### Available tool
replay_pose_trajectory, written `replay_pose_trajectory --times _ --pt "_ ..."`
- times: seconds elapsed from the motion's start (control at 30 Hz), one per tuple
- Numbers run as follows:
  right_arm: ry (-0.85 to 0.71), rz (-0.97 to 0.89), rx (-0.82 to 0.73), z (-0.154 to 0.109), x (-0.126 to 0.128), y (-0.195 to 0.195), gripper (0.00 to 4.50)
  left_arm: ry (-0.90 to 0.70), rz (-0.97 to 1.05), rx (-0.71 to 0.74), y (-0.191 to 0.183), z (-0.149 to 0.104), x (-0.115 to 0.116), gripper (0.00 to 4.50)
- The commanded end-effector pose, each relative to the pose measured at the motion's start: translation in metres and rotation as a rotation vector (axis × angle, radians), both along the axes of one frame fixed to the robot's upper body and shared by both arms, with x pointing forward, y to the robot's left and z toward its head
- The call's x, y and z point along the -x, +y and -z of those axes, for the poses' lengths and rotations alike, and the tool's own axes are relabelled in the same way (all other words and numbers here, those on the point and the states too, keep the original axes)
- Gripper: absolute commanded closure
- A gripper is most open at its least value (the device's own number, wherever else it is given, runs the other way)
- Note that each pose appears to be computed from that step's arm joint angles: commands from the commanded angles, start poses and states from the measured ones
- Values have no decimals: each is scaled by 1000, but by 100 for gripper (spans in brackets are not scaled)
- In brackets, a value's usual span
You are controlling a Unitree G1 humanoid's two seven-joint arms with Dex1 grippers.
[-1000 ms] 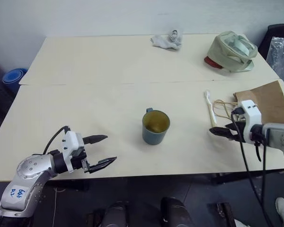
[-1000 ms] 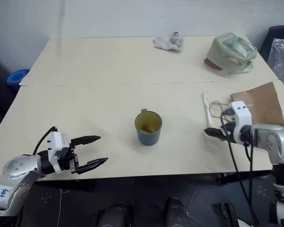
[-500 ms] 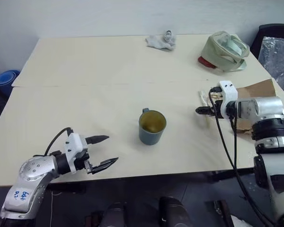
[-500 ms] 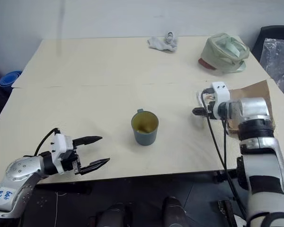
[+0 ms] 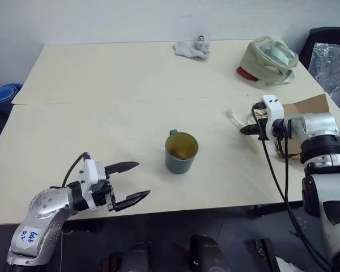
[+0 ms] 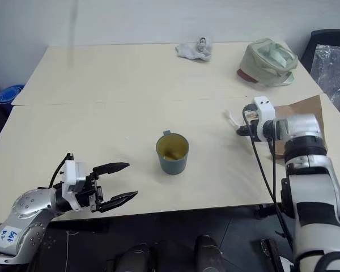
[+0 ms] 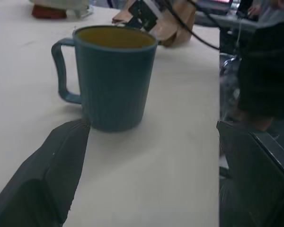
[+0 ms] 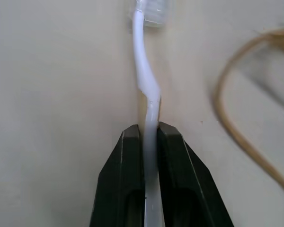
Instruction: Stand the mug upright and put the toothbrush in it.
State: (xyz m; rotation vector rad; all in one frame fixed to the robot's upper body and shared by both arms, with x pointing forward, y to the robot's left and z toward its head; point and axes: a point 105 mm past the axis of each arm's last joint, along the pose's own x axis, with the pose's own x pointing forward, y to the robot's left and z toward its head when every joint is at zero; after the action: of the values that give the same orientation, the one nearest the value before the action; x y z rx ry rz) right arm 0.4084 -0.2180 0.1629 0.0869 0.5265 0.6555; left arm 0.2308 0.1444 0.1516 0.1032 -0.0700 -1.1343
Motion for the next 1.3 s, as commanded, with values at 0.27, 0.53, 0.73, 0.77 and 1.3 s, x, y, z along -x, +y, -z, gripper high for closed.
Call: replay_pose_trajectory --times 0.27,0.53,0.73,0.77,1.3 --pt "-652 -640 -551 -113 108 89 444 -41 -20 95 1 -25 2 0" --pt "-970 -583 -564 -90 107 147 444 -94 -70 96 0 -31 -15 0" --pt "-904 -613 -540 -59 97 144 444 -107 -88 75 4 -32 -18 0" --pt "-908 -611 -528 -57 97 143 444 -107 -92 75 6 -32 -18 0" --pt "-891 -687 29 -21 102 28 3 -179 -335 -310 76 19 -12 0"
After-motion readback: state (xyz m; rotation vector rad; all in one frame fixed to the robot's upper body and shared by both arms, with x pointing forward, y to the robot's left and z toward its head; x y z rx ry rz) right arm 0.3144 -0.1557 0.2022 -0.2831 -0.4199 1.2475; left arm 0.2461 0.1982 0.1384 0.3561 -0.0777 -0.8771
